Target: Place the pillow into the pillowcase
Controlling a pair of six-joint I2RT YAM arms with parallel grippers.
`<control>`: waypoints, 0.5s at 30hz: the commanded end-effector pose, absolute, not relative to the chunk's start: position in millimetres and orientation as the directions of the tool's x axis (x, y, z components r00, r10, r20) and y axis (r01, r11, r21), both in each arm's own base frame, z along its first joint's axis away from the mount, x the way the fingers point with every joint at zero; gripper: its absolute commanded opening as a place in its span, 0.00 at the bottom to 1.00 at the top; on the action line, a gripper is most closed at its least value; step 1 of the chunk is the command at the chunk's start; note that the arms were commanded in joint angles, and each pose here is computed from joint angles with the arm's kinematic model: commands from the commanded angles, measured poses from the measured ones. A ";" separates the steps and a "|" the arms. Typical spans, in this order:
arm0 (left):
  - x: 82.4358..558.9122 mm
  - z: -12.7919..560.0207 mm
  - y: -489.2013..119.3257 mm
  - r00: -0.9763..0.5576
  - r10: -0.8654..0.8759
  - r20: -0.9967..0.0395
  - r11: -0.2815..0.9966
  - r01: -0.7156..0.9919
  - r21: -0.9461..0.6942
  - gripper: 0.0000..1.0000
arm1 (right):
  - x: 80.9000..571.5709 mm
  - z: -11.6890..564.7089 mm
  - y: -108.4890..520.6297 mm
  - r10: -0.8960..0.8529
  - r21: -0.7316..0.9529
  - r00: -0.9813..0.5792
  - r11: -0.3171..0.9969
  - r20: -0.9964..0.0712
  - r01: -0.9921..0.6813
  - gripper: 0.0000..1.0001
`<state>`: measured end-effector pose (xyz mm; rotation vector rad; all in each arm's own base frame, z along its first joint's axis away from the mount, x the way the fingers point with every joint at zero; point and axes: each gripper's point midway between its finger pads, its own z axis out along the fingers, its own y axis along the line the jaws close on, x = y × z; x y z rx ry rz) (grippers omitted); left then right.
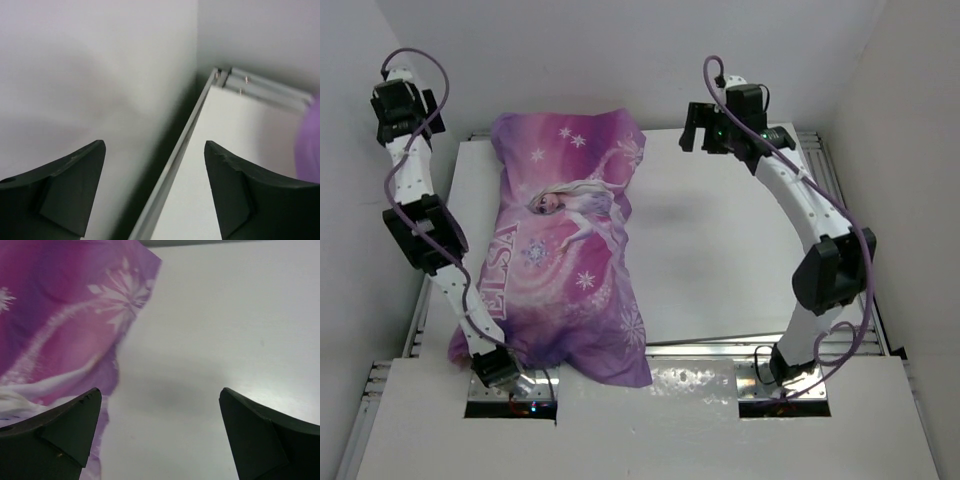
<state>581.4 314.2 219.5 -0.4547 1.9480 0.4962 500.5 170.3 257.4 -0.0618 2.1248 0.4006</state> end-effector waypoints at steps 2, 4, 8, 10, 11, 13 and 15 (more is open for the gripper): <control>476.3 319.3 259.5 -0.547 0.090 -0.832 0.879 -0.349 0.325 0.81 | 466.4 277.1 103.4 0.077 0.089 -0.474 0.996 -0.877 -0.003 0.99; 434.7 288.5 238.3 -0.665 0.063 -0.744 0.903 -0.279 0.325 0.83 | 452.0 286.7 78.5 0.091 0.072 -0.448 0.996 -0.889 0.059 0.99; 354.9 298.2 196.3 -0.700 0.023 -0.714 0.920 -0.265 0.289 0.86 | 418.3 264.4 45.0 0.074 -0.003 -0.505 0.989 -0.860 0.149 0.99; 325.9 280.6 180.6 -0.735 -0.013 -0.678 0.930 -0.258 0.262 0.93 | 403.0 268.5 41.0 0.080 0.004 -0.495 0.988 -0.865 0.153 0.99; 308.6 296.4 170.8 -0.703 -0.001 -0.711 0.927 -0.267 0.263 0.93 | 395.0 256.7 41.5 0.077 0.003 -0.513 0.990 -0.855 0.144 0.99; 278.7 293.3 156.0 -0.691 0.003 -0.723 0.926 -0.270 0.262 0.94 | 383.7 263.7 39.5 0.093 0.026 -0.479 0.989 -0.873 0.145 0.99; 259.4 291.9 150.5 -0.678 0.012 -0.735 0.917 -0.286 0.279 0.95 | 373.0 250.2 37.5 0.093 0.025 -0.487 0.989 -0.869 0.145 0.99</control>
